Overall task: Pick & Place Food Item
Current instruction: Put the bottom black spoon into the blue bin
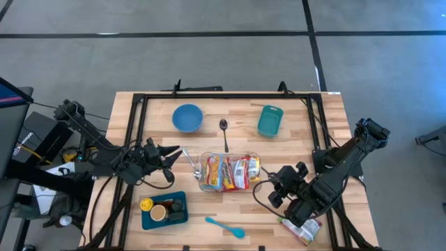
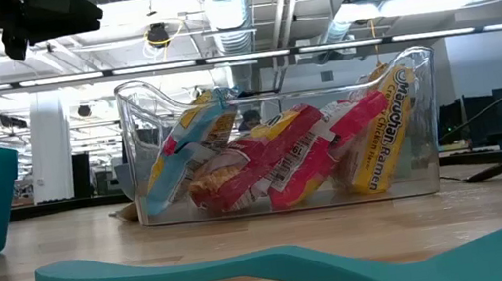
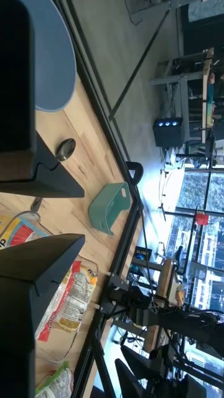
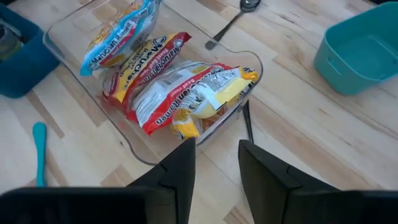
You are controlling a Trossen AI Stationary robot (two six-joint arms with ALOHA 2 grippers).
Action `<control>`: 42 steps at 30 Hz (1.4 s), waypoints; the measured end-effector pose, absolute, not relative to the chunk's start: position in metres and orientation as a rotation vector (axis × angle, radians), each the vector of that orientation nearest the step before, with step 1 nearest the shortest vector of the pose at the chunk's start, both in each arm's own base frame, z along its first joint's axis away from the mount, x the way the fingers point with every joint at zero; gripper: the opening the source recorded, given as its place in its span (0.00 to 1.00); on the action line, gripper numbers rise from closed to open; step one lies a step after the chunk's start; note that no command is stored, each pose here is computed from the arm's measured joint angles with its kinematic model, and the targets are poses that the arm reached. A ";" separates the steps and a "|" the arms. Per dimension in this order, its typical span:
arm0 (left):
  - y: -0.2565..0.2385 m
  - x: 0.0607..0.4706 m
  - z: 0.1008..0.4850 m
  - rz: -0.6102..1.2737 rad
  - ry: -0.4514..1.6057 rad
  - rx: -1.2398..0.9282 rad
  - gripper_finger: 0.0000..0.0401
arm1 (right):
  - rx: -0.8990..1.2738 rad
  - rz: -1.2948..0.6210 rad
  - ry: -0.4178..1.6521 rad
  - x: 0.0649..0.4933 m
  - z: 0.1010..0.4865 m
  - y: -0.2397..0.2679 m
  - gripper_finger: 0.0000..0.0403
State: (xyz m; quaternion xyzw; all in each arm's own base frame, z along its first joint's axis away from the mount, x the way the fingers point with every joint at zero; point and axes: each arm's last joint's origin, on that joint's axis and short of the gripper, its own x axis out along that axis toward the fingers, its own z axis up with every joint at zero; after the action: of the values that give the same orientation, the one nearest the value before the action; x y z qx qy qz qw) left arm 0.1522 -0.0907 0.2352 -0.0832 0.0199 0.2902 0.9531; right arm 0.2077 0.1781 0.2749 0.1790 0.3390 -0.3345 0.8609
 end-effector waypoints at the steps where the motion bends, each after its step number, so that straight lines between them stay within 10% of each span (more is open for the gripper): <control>1: -0.091 0.152 0.235 0.589 0.041 -0.169 0.25 | 0.383 -0.707 0.708 0.208 0.275 0.178 0.29; 42: -0.091 0.152 0.235 0.590 0.041 -0.168 0.25 | 0.212 -0.776 1.040 0.199 0.253 0.140 0.29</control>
State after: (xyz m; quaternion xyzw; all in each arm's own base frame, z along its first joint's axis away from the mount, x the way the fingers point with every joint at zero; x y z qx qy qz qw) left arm 0.1522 -0.0908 0.2351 -0.0828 0.0201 0.2902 0.9532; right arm 0.1986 0.1404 0.2527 0.0985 0.4833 -0.3608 0.7915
